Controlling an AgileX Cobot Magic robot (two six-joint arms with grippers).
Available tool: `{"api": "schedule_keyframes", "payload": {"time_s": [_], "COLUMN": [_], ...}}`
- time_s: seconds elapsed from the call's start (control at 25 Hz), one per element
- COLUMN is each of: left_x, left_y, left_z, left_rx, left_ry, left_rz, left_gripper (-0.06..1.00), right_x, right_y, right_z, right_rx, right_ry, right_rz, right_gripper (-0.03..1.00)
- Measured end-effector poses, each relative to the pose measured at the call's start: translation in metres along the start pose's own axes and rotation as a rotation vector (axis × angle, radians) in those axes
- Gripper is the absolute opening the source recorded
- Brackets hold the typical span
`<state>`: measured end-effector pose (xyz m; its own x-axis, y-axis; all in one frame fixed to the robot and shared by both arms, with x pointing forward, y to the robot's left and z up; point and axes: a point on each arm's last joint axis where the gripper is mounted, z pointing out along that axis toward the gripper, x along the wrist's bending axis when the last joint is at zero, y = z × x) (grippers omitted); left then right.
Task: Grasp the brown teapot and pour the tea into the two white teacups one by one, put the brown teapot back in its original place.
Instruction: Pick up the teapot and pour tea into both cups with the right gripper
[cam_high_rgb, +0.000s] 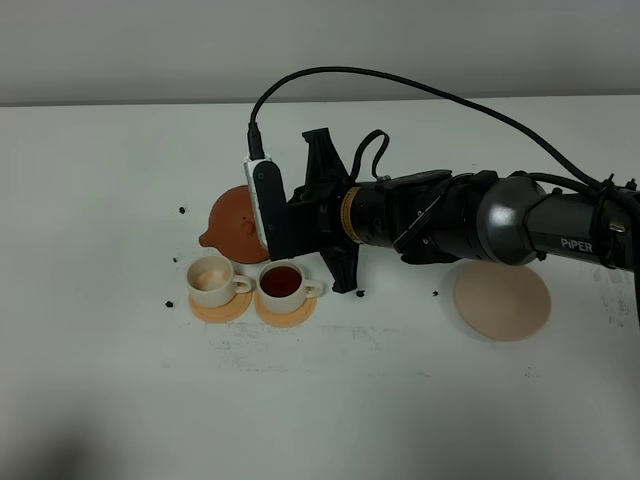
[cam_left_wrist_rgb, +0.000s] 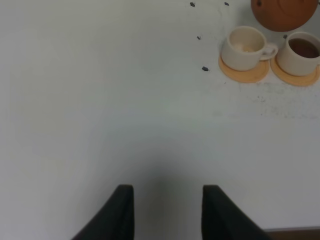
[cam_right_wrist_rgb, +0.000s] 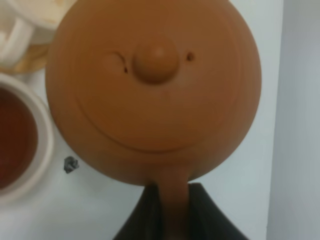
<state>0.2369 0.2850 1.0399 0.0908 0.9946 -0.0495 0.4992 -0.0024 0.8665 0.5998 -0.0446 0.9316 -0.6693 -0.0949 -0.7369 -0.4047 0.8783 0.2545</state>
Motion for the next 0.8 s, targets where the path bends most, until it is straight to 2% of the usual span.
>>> {"api": "schedule_keyframes", "payload": {"time_s": [0.8], "left_x": [0.0], "left_y": [0.0], "left_z": [0.0], "left_rx": [0.0], "left_ry": [0.0], "left_rz": [0.0], "left_gripper": [0.31], "right_x": [-0.013], "right_y": [-0.005], "right_z": [0.0], "right_rx": [0.007], "right_ry": [-0.032], "right_rz": [-0.114], "right_gripper": [0.09]}}
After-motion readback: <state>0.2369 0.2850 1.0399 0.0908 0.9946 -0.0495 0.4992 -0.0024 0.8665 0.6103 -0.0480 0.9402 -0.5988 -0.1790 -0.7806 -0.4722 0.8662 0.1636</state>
